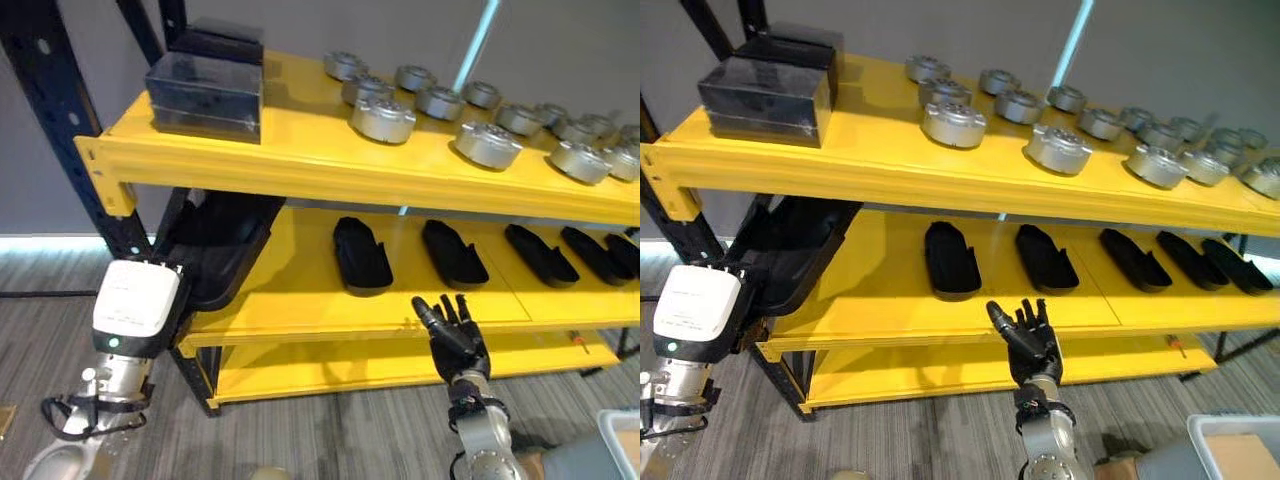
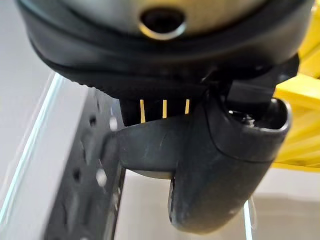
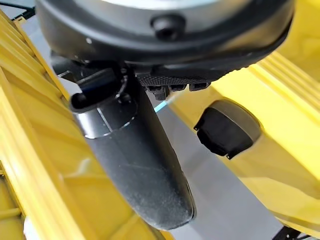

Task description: Move parts from the plastic box to the shelf.

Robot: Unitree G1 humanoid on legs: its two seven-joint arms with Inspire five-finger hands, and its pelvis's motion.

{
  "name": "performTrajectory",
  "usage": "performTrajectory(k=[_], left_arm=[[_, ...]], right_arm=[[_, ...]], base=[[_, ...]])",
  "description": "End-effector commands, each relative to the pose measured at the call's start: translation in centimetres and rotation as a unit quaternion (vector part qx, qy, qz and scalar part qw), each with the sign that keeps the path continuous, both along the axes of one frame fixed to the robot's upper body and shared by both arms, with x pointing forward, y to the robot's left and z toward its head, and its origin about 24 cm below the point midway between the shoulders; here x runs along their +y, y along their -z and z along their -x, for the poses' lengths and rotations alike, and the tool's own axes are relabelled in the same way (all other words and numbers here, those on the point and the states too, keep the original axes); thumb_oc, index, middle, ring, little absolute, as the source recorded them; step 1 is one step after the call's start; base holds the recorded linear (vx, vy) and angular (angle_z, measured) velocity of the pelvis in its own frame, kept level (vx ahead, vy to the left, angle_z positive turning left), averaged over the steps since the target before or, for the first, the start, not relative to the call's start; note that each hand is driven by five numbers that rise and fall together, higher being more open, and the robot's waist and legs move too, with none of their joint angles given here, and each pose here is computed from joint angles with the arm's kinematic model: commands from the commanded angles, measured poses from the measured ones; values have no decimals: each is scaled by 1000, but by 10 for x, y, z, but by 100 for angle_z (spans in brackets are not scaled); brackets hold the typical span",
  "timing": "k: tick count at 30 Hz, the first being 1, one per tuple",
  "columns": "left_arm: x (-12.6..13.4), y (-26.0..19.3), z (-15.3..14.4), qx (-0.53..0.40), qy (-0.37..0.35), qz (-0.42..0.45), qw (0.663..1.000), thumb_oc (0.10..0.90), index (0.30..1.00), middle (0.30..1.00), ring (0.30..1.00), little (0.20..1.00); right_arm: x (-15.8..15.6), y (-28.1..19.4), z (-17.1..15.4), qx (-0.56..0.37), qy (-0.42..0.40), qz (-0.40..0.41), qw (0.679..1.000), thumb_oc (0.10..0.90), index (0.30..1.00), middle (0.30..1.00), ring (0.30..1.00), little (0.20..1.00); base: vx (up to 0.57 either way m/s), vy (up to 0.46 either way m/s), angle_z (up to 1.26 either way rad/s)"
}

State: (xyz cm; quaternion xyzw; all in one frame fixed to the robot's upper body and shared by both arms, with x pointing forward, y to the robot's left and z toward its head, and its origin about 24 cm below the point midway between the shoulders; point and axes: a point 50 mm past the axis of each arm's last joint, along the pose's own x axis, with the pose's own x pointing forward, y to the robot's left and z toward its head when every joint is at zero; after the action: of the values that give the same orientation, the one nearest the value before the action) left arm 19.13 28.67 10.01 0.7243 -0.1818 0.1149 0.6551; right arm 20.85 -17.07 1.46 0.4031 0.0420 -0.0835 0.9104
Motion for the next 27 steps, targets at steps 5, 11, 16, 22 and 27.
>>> performTrajectory(k=[5, 11, 16, 22, 27], left_arm=[[-20, -40, -7, -107, 53, 53, 991, 400, 300, 300, 300, 300], [-27, -34, -4, -82, 66, 85, 991, 400, 300, 300, 300, 300], [-28, -34, -6, -84, 68, 107, 988, 400, 300, 300, 300, 300], [-28, -37, -12, -92, 63, 122, 986, 400, 300, 300, 300, 300], [-19, -46, -20, -121, 40, 118, 985, 400, 300, 300, 300, 300]], right_arm=[[-37, -69, -13, -174, 19, 85, 981, 900, 1000, 1000, 1000, 1000], [-48, -75, -4, -179, 27, 123, 976, 900, 1000, 1000, 1000, 1000], [-53, -83, -3, -195, 29, 148, 969, 900, 1000, 1000, 1000, 1000], [-55, -99, -5, -230, 31, 165, 959, 900, 1000, 1000, 1000, 1000], [-54, -112, -10, -261, 31, 167, 950, 900, 1000, 1000, 1000, 1000]], base=[[79, -95, 10], [50, -98, 1], [-2, -95, -2], [-51, -84, 1], [-78, -107, -1]])
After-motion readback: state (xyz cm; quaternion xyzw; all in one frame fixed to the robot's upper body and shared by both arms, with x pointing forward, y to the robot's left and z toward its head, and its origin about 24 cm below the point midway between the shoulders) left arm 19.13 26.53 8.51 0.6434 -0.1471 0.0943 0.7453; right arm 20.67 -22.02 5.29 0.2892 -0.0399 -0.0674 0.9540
